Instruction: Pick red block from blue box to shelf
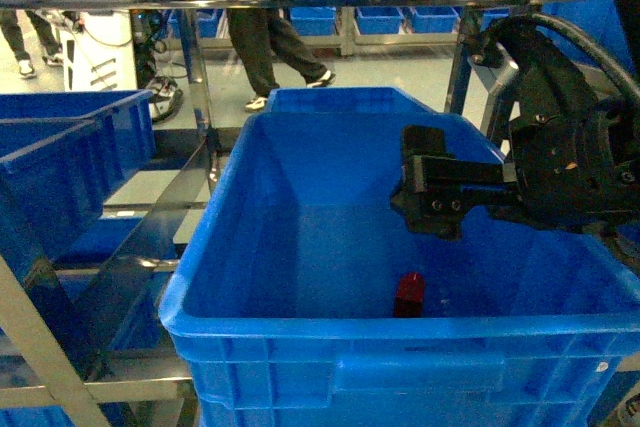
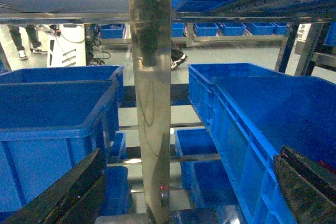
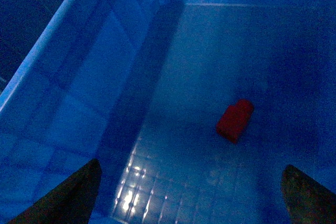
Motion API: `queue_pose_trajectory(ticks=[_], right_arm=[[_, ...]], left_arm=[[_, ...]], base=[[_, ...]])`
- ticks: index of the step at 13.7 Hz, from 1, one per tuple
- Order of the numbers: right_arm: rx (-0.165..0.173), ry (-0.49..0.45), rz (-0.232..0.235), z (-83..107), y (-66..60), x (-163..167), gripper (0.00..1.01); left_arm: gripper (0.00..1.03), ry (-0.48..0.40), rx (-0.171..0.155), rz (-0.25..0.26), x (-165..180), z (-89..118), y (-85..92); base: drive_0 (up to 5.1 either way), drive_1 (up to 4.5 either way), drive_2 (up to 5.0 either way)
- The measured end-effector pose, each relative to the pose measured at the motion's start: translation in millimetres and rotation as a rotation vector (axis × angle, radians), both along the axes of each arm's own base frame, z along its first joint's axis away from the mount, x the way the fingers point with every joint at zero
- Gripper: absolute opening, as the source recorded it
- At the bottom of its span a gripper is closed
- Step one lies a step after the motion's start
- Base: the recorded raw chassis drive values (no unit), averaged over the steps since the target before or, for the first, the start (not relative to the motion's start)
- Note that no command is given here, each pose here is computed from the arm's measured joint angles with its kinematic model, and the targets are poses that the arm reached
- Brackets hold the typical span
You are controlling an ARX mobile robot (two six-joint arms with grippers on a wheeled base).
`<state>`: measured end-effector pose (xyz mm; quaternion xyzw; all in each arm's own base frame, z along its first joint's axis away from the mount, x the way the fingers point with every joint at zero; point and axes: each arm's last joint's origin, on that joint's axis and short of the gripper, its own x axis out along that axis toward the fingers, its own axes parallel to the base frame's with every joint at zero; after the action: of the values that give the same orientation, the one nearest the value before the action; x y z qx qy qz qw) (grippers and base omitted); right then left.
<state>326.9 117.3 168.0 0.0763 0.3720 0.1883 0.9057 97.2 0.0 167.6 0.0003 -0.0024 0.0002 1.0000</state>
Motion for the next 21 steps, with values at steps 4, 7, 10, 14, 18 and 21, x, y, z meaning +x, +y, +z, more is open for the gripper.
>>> queue_pose_trajectory(ticks=[4,7,10,14,18,21], right_arm=[[0.069,0.135,-0.013,14.5,-14.2,-12.6,0.98],[0.098,0.051,-0.006,41.2,-19.7,-30.8,0.98],[0.123,0.052,-0.019,51.5,-26.6,-53.8,0.98],[0.123,-0.003,-0.074,55.9,-37.4,-83.4,0.98],[-0.037,-0.343,-0.164,86.1,-53.7,-121.3,0.98],[-0.136,-0.497,-0.203,97.8,-58.8,-145.4,0.98]], left_arm=[[0.98,0.0,0.0,0.0,0.0,0.0,0.0],[0.98,0.0,0.0,0.0,0.0,0.0,0.0],[0.98,0.0,0.0,0.0,0.0,0.0,0.0],[0.98,0.0,0.0,0.0,0.0,0.0,0.0],[0.98,0.0,0.0,0.0,0.0,0.0,0.0],[0.98,0.0,0.0,0.0,0.0,0.0,0.0]], base=[[0.0,0.0,0.0],[0.0,0.0,0.0],[0.0,0.0,0.0],[0.0,0.0,0.0],[0.0,0.0,0.0],[0.0,0.0,0.0]])
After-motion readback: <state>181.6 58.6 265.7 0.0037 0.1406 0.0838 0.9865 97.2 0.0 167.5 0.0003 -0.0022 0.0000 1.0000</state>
